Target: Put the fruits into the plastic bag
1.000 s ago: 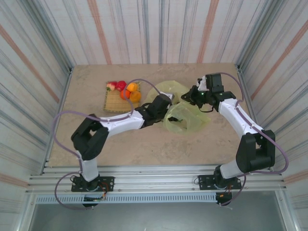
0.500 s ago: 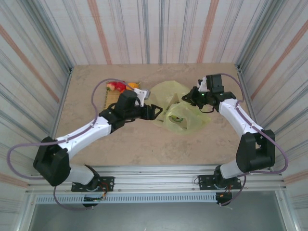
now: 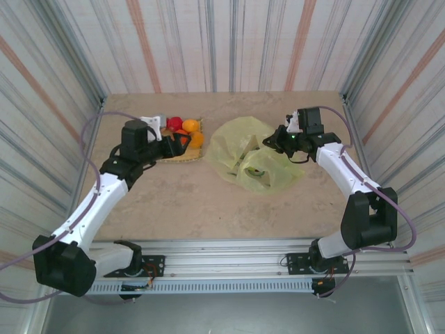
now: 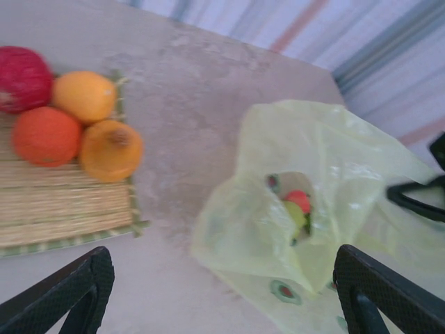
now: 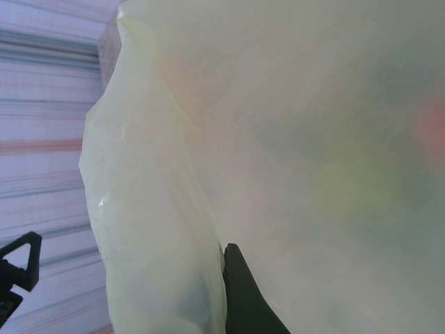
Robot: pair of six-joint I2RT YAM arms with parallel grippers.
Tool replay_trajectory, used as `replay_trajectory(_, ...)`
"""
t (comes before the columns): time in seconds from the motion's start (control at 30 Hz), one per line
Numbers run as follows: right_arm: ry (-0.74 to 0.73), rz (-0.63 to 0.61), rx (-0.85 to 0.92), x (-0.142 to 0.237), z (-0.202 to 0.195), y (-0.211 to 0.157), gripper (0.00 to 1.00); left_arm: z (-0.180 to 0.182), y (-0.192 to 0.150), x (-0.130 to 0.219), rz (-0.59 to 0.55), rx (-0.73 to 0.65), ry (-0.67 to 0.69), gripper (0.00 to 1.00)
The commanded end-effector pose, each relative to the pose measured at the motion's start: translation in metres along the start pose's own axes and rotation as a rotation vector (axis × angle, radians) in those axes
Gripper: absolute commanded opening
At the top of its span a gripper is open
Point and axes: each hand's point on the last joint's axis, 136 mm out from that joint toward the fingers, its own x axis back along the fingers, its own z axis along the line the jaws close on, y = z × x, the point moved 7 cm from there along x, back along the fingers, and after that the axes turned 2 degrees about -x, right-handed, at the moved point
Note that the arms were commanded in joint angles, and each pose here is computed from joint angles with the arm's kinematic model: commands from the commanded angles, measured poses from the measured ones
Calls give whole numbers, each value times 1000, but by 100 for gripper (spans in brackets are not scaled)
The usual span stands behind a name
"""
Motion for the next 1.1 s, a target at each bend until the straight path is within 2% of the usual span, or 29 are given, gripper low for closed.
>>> replay_trajectory(0.0, -11, 4, 17, 2, -3, -1, 0, 12, 11, 1, 13, -7, 66, 86)
replay_trajectory(0.27, -9, 12, 17, -2, -4, 0, 0, 26, 16, -56, 158, -17, 160, 85)
replay_trajectory(0.7, -13, 21, 8, -6, -11, 3, 0, 31, 9, -162, 378, -282, 419, 85)
replay_trajectory(0.87, -11, 25, 3, -6, -13, 4, 0, 39, 7, -186, 416, -353, 509, 86)
replay_trajectory(1.07, -14, 29, -6, -9, -17, 5, 0, 46, 0, -207, 461, -383, 507, 86)
